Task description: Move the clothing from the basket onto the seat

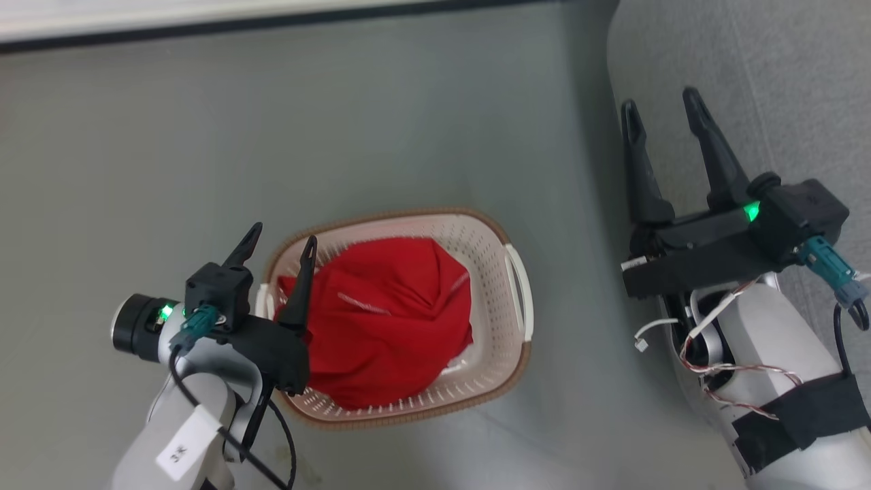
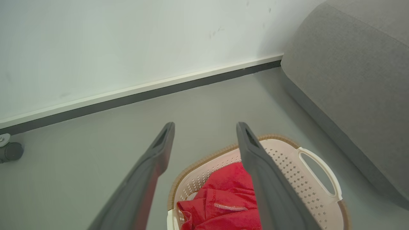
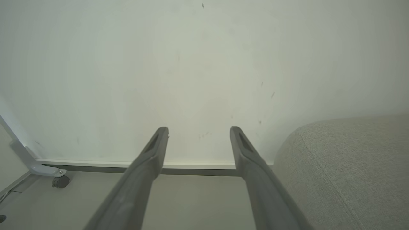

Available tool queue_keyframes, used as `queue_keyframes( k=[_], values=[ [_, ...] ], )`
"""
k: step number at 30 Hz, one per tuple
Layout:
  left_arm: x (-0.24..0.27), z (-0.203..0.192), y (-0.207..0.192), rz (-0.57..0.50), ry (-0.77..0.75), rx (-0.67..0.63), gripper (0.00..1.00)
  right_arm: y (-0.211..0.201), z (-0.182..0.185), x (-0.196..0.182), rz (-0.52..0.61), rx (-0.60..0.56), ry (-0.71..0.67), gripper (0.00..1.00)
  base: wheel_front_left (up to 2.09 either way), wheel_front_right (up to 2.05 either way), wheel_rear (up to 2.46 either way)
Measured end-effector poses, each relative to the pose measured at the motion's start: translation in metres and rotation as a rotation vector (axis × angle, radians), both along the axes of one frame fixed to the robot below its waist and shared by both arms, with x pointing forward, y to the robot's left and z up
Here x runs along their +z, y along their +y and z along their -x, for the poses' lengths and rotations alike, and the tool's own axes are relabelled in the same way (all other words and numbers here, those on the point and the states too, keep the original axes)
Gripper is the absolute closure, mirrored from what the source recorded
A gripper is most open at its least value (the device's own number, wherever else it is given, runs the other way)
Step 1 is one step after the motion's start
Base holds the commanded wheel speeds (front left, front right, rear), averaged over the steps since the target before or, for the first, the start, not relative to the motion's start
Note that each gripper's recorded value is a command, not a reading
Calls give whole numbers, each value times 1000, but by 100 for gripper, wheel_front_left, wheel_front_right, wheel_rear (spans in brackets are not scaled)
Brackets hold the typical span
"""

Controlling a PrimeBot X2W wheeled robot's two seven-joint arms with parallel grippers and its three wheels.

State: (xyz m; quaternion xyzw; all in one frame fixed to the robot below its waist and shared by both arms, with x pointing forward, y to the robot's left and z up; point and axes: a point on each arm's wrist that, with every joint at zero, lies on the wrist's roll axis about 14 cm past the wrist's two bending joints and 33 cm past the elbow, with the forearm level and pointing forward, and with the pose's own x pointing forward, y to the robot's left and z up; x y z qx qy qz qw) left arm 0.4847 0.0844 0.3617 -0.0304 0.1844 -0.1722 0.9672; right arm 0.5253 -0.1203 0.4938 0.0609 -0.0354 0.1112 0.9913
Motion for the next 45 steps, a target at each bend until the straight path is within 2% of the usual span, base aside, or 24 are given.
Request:
queue_keyframes(
  k=[8,16,24,35,45],
  values=[
    [-63,5,-18,-97,127,-149,0,2,-19,-22,-14,-10,21,0,0,0,0],
    [-129,18,-37,-185,255,-325,0,-4,-25,-59,-20,-42,88,0,0,0,0],
    [-162,22,-53,-214,311,-428,0,-12,-28,-75,-13,-65,108,0,0,0,0],
    [-208,24,-68,-315,351,-598,0,-25,-30,-99,11,-98,151,0,0,0,0],
    [-245,42,-76,-360,425,-685,0,-38,-22,-120,34,-130,207,0,0,0,0]
  ],
)
